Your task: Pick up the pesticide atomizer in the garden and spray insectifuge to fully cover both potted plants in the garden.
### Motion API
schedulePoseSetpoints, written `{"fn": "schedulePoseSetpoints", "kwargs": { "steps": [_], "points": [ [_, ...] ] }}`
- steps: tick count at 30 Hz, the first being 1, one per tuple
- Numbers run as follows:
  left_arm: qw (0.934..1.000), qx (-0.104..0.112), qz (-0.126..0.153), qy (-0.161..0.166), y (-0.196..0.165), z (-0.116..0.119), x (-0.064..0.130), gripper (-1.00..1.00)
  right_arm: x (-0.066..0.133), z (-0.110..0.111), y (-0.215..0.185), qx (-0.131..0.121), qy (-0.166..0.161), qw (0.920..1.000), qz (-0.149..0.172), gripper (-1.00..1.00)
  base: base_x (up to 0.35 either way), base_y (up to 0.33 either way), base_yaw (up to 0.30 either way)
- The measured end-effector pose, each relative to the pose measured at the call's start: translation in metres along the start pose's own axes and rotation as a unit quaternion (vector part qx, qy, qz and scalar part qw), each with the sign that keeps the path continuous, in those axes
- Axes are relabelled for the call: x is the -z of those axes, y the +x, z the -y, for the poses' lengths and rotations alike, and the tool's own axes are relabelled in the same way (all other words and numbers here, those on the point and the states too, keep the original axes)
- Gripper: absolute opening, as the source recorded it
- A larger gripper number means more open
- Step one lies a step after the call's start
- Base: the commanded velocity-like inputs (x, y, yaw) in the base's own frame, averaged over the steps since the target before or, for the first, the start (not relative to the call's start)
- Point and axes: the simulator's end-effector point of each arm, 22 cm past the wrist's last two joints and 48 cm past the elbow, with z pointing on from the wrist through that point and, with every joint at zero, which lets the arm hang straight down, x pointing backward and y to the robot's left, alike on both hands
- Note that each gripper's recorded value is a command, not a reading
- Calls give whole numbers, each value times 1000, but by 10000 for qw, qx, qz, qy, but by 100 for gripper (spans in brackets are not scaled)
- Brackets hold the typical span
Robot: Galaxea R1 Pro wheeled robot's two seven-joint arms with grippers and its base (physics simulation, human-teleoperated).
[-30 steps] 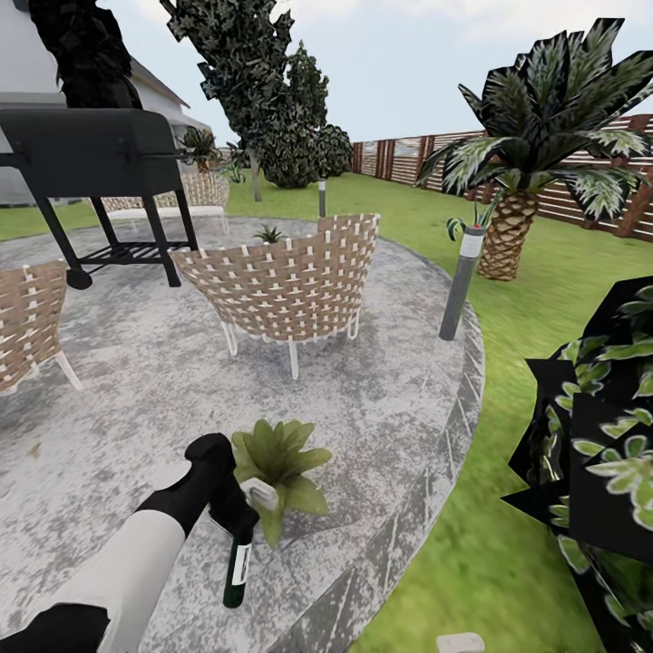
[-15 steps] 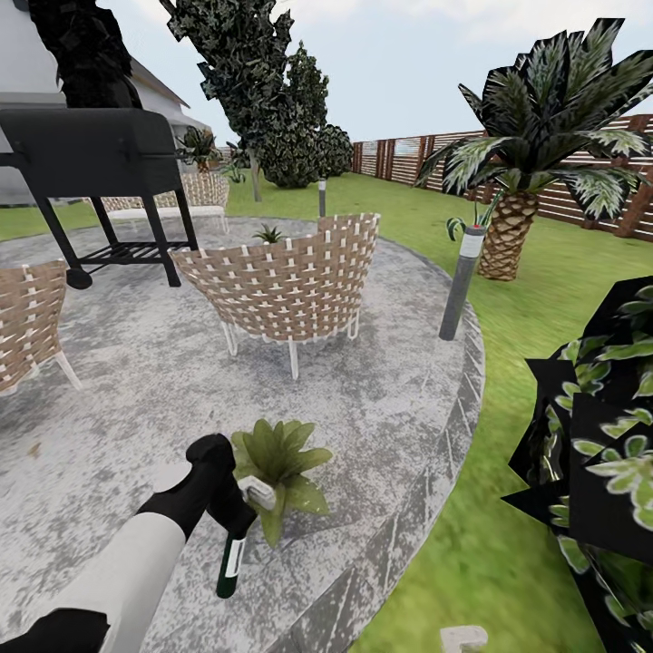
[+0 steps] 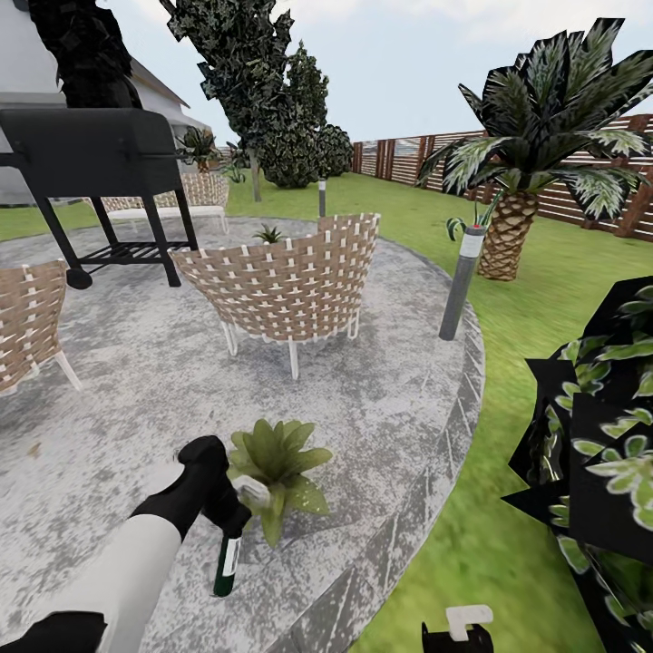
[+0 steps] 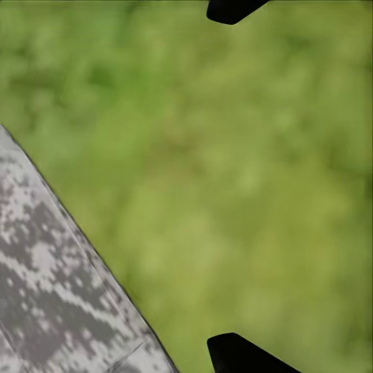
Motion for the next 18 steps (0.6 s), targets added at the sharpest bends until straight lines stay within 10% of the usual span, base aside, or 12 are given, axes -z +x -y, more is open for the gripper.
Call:
{"fn": "schedulePoseSetpoints", "kwargs": {
  "steps": [18],
  "points": [
    [9996, 124, -236, -115, 33, -14, -21, -100, 0, 7, 3, 16, 47, 10000, -19, 100, -44, 91, -32]
  ]
}}
